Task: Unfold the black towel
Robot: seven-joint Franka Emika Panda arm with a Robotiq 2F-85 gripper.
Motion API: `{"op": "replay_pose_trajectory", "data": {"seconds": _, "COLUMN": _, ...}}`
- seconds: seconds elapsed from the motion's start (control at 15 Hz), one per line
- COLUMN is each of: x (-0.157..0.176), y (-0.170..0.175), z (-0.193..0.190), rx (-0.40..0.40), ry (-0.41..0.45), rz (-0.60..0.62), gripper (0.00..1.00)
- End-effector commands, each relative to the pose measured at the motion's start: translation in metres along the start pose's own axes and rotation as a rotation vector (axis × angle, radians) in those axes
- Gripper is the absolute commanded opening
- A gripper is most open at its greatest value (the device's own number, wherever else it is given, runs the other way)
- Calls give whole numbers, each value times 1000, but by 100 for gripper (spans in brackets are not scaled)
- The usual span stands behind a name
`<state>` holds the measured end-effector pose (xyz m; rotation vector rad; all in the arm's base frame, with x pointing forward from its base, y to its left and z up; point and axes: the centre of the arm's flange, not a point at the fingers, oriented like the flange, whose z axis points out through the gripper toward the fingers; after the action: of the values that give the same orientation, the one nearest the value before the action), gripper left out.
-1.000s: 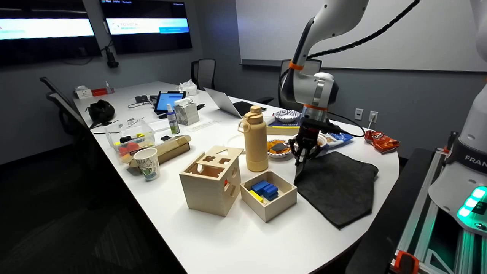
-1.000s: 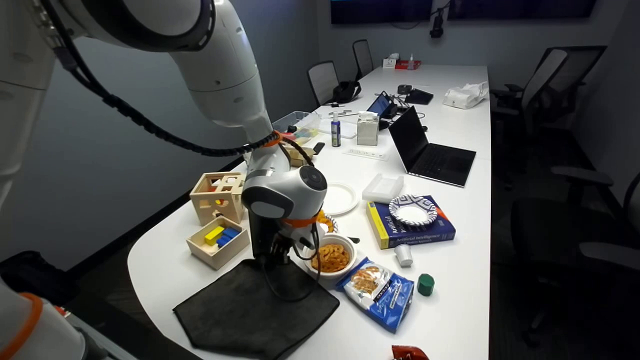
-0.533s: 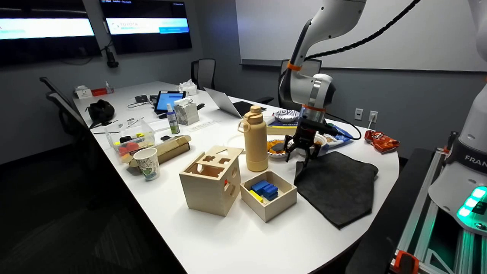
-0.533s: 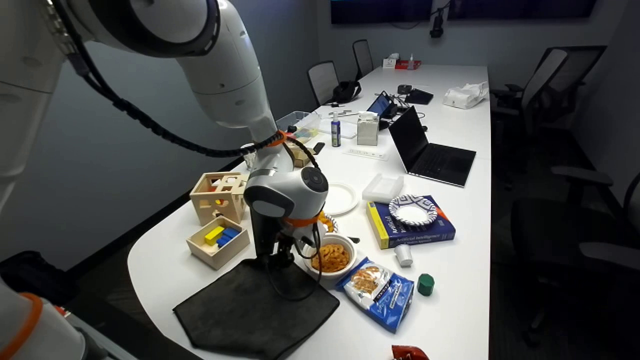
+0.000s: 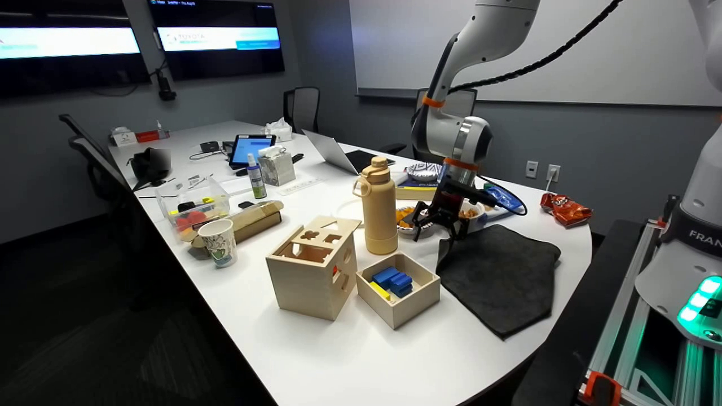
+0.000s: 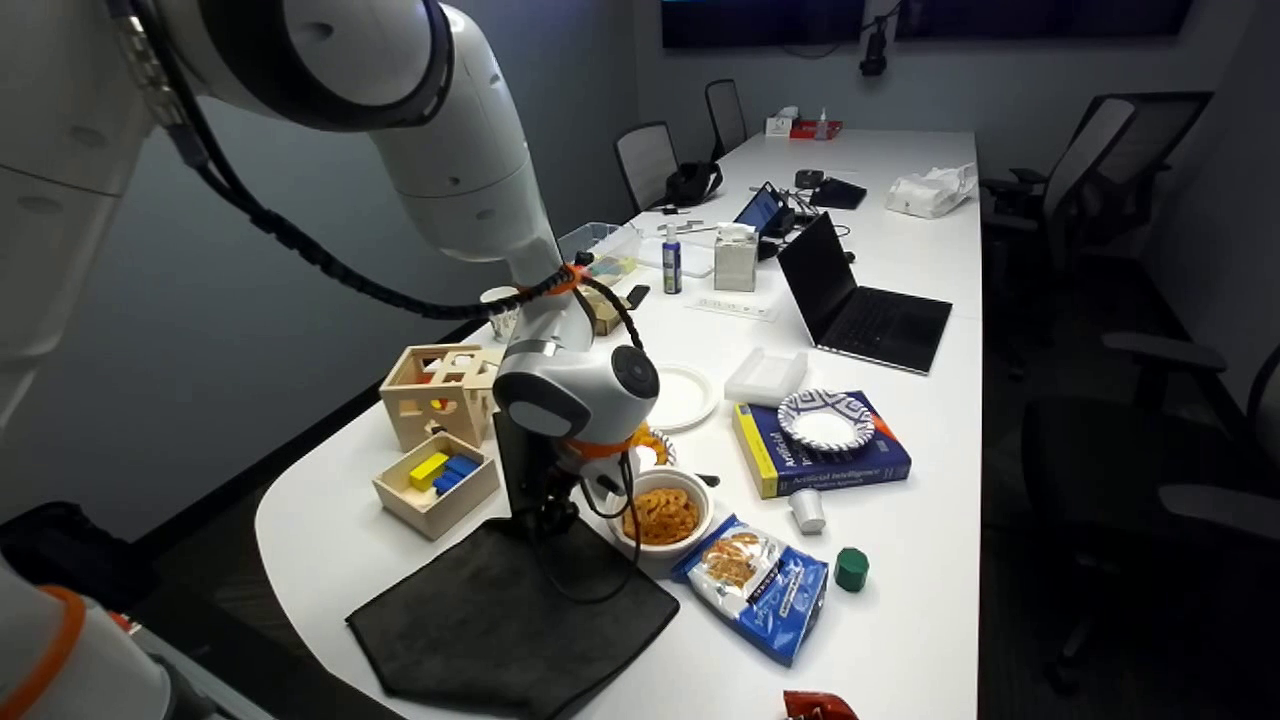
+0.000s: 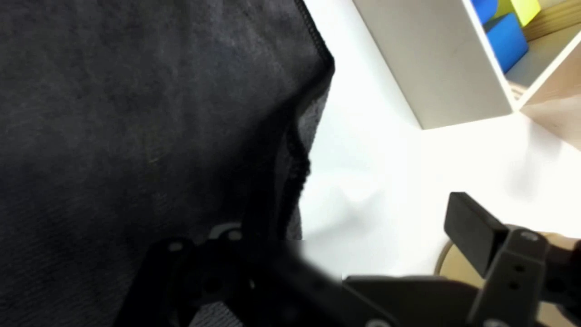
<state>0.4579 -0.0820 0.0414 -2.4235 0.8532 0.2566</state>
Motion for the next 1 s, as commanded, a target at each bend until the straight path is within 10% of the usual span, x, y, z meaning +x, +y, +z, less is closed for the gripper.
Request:
{"op": "replay_pose_trajectory", "data": {"seconds": 0.0, "x": -11, "y": 6, "z": -4, "rx": 42, "ry": -40, "rz": -27, "gripper": 100}}
{"op": "replay_pose_trajectory", "data": {"seconds": 0.93, "x": -19, "y": 1, "z": -6, "rx": 192, "ry": 69, "rz": -170, "gripper": 100}}
